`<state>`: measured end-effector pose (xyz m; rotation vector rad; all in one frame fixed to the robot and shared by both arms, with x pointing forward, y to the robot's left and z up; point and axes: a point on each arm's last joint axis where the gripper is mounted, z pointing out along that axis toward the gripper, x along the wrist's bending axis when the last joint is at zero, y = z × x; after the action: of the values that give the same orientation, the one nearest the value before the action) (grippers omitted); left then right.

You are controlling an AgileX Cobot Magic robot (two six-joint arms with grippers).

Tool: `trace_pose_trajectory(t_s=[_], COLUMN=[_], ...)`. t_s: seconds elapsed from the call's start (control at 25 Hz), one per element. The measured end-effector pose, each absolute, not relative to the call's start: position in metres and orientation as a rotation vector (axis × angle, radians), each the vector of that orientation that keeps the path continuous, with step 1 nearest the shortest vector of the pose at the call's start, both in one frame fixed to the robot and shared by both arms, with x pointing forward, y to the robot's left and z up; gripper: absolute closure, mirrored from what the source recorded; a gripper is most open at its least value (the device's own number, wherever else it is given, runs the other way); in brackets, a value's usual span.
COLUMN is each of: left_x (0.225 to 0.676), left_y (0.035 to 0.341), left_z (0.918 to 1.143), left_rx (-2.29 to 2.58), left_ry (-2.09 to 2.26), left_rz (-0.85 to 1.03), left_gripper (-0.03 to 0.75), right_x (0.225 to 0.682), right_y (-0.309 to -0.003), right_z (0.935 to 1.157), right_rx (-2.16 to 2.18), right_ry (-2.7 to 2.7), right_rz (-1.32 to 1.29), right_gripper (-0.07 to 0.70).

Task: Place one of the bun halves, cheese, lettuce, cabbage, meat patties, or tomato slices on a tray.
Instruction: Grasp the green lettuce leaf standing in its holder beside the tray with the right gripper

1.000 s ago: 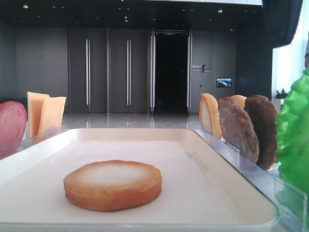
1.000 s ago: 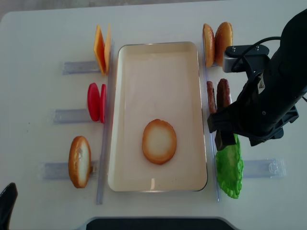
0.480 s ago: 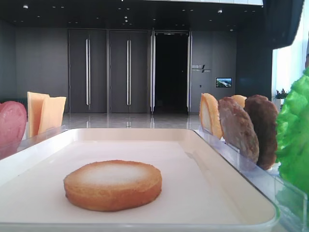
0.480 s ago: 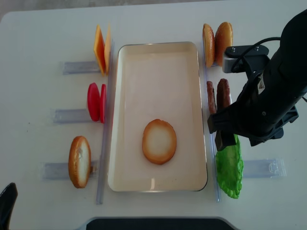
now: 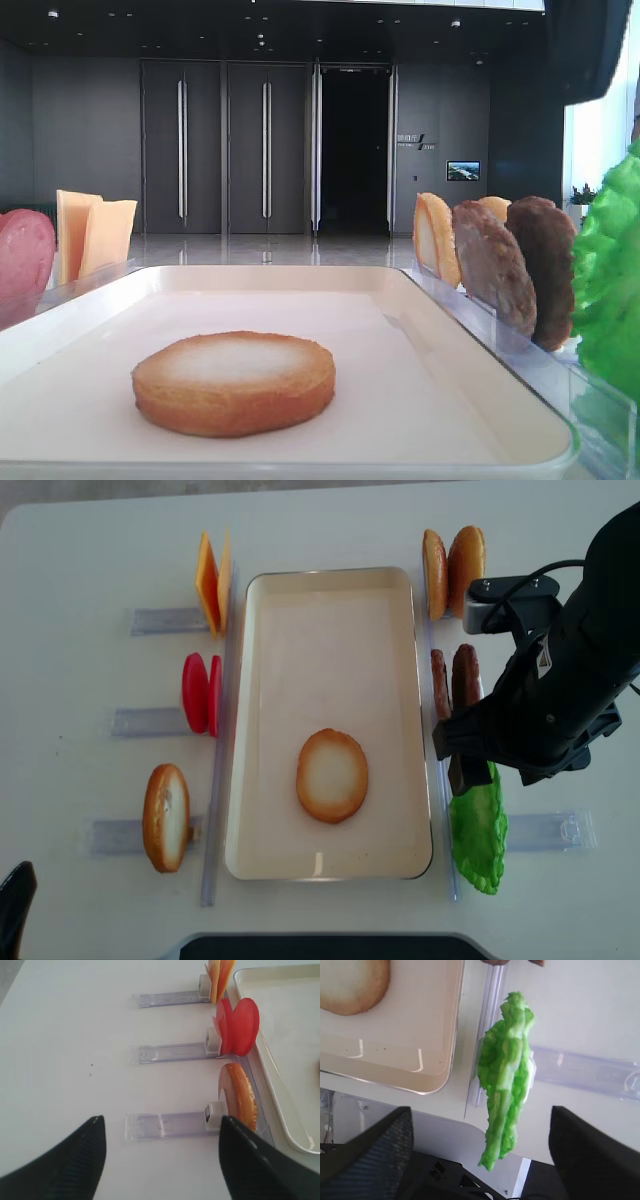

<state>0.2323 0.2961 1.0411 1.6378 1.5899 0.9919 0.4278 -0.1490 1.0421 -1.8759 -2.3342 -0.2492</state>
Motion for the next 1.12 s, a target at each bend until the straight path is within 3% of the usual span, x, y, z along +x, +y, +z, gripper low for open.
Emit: trace_pose_trajectory(t_s=[0.76, 0.92, 1.12], left_x=[0.232, 0.232, 0.232], left_y=[0.296, 0.296, 0.296], left_z=[1.041, 1.041, 1.041], left_rx=[1.638, 1.638, 1.638], left_ry=[1.590, 1.590, 1.590], left_rz=[0.992, 0.992, 0.992], left_gripper=[0.181, 0.181, 0.181], right_x=[0.436, 0.436, 0.434], right_y=[-0.143, -0.144, -0.145], right_z=[1.027, 1.027, 1.026], right_rx=[-1.853, -1.850, -1.845], right_ry=[-2.348, -2.348, -2.345], right_rz=[-0.199, -0.186, -0.159], right_gripper=[0.113, 0.199, 0.370])
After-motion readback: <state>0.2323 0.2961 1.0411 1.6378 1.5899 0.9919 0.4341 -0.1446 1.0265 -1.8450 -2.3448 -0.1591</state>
